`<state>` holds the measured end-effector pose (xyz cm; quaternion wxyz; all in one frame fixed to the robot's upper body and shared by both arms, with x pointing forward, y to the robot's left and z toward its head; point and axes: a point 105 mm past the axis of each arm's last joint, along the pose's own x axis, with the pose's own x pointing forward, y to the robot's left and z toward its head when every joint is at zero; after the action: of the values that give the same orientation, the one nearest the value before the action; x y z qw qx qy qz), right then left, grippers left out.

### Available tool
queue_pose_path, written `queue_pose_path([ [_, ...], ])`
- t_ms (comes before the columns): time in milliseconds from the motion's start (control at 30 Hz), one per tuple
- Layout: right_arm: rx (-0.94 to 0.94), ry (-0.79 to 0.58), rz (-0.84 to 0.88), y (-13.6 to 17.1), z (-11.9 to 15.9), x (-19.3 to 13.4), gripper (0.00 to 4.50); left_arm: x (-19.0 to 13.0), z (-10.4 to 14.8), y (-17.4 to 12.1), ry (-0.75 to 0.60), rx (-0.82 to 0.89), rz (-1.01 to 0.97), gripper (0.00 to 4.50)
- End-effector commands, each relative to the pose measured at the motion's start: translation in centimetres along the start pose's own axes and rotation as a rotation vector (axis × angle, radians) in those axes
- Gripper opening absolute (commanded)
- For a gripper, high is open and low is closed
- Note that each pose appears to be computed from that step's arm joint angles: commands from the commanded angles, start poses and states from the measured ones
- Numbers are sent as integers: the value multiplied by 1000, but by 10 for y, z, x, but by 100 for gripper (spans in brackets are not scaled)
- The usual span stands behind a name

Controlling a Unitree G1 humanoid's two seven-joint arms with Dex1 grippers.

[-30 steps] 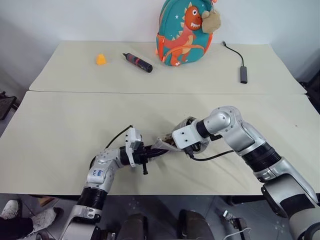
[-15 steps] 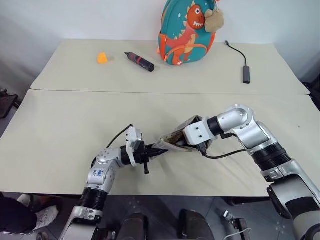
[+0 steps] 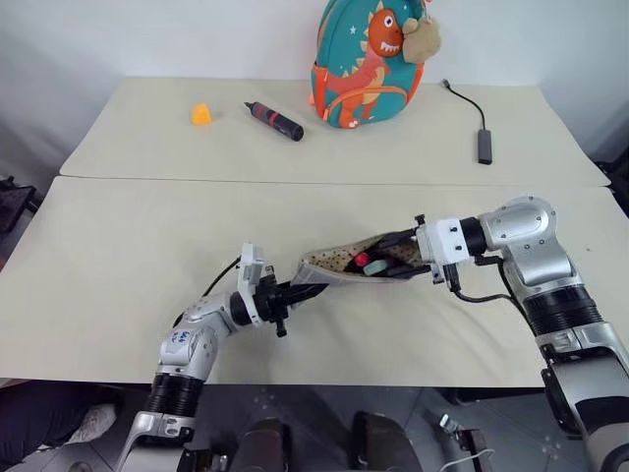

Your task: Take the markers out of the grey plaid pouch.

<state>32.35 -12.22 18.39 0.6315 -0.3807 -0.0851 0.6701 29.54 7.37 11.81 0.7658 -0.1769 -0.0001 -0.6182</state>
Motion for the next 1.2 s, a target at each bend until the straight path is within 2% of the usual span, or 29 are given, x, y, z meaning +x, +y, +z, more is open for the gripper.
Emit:
queue_pose_path([
  [33, 77, -96, -134, -15, 12, -18, 151, -4, 6, -8, -13, 44, -30, 0],
  [133, 212, -182, -211, -22, 26, -33, 147, -8, 5, -10, -6, 47, -29, 0],
  [167, 252, -210, -227, -24, 30, -37, 131, -9, 4, -10, -4, 45, -30, 0],
  [300, 377, -295, -298, -32, 51, -54, 3, -10, 6, -10, -3, 40, -32, 0],
  [567, 379, -216, -246, -16, 47, -44, 1, -2, 8, -9, 0, 47, -60, 0],
  [733, 353, -37, -168, -12, 39, -43, 1, -4, 6, -9, 13, 52, -61, 0],
  [833, 390, 10, -84, -5, 40, -39, 1, -4, 4, -9, 15, 51, -60, 0],
  [1033, 273, 73, -140, -21, 33, -29, 185, -2, 0, -11, 18, 56, -63, 0],
  [1133, 274, 103, -57, -13, 29, -23, 285, -1, -1, -12, 20, 57, -66, 0],
  [1200, 270, 106, -22, -9, 29, -18, 285, -1, -1, -12, 20, 57, -66, 0],
])
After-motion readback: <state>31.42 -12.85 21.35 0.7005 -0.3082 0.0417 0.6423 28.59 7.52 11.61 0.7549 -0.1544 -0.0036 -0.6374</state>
